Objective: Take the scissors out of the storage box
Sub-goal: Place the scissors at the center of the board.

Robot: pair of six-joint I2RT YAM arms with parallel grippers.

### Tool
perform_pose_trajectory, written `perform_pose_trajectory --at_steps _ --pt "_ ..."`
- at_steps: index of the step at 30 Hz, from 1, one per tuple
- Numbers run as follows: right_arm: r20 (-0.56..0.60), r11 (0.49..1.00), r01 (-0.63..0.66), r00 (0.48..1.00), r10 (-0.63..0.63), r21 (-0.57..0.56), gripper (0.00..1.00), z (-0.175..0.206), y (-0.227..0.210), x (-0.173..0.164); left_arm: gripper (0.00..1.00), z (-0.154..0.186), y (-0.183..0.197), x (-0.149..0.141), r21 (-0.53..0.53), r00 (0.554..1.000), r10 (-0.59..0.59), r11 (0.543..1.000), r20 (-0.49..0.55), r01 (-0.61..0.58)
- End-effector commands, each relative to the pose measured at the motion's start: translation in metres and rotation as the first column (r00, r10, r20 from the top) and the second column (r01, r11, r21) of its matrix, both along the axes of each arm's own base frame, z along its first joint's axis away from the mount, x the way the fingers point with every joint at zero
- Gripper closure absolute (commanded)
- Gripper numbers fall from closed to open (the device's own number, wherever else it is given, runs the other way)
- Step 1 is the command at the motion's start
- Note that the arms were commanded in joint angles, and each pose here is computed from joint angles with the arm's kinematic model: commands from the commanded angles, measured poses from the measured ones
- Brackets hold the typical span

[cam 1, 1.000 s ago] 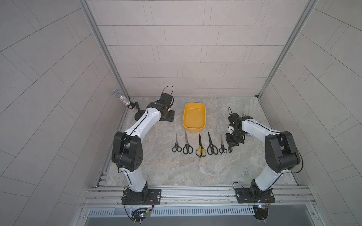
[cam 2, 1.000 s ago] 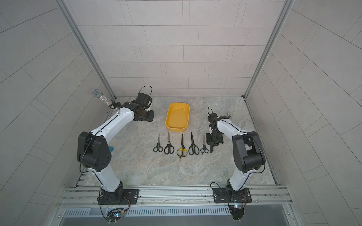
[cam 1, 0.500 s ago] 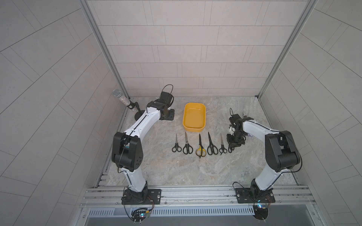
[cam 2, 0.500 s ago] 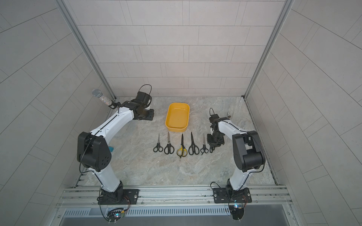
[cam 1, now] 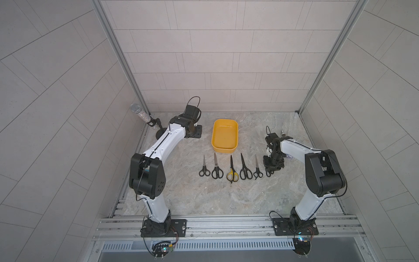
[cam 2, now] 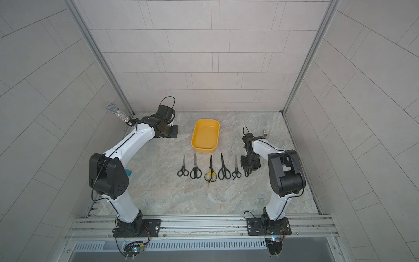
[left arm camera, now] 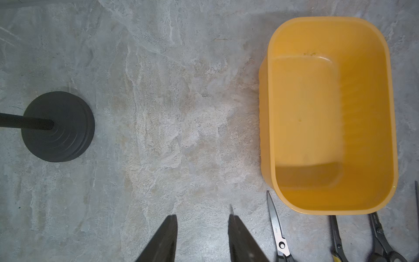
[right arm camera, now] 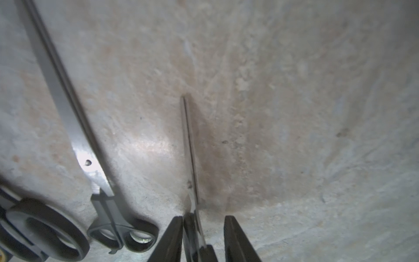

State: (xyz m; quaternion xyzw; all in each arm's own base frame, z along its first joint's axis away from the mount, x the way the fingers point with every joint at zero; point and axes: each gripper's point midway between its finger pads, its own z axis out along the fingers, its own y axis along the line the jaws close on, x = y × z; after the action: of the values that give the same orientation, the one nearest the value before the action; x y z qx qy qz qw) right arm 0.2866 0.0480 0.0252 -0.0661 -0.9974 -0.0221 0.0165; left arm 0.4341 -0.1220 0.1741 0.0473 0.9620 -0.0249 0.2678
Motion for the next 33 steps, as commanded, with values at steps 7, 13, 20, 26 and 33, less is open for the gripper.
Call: perform_pose_trajectory --at_steps 7,13,20,26,33 --pt "-0.021 0.998 0.023 0.999 -0.025 -0.059 0.57 0.0028 -0.0115 -0.0089 0.57 0.0003 -0.0003 -0.0006 0.003 1.0 0.01 1.0 0.001 -0.01" --pt "-0.029 0.998 0.035 0.999 -0.036 -0.056 0.52 0.0054 -0.0117 -0.015 0.57 -0.0006 -0.0019 0.0001 -0.004 1.0 0.006 1.0 0.0 -0.006" --pt "-0.01 0.998 0.038 0.999 -0.038 -0.046 0.47 0.0075 -0.01 -0.0115 0.57 -0.0004 -0.0035 0.0003 -0.015 1.0 0.009 1.0 -0.001 -0.009" --pt "-0.006 0.999 0.034 0.999 -0.035 -0.032 0.45 0.0099 -0.0076 -0.0106 0.57 0.0009 -0.0033 -0.0006 -0.014 1.0 0.008 1.0 0.003 -0.008" --pt "-0.005 0.999 0.045 0.999 -0.045 -0.029 0.44 0.0082 -0.0073 -0.0116 0.57 0.0022 -0.0033 0.0001 -0.018 1.0 0.01 1.0 0.007 -0.01"
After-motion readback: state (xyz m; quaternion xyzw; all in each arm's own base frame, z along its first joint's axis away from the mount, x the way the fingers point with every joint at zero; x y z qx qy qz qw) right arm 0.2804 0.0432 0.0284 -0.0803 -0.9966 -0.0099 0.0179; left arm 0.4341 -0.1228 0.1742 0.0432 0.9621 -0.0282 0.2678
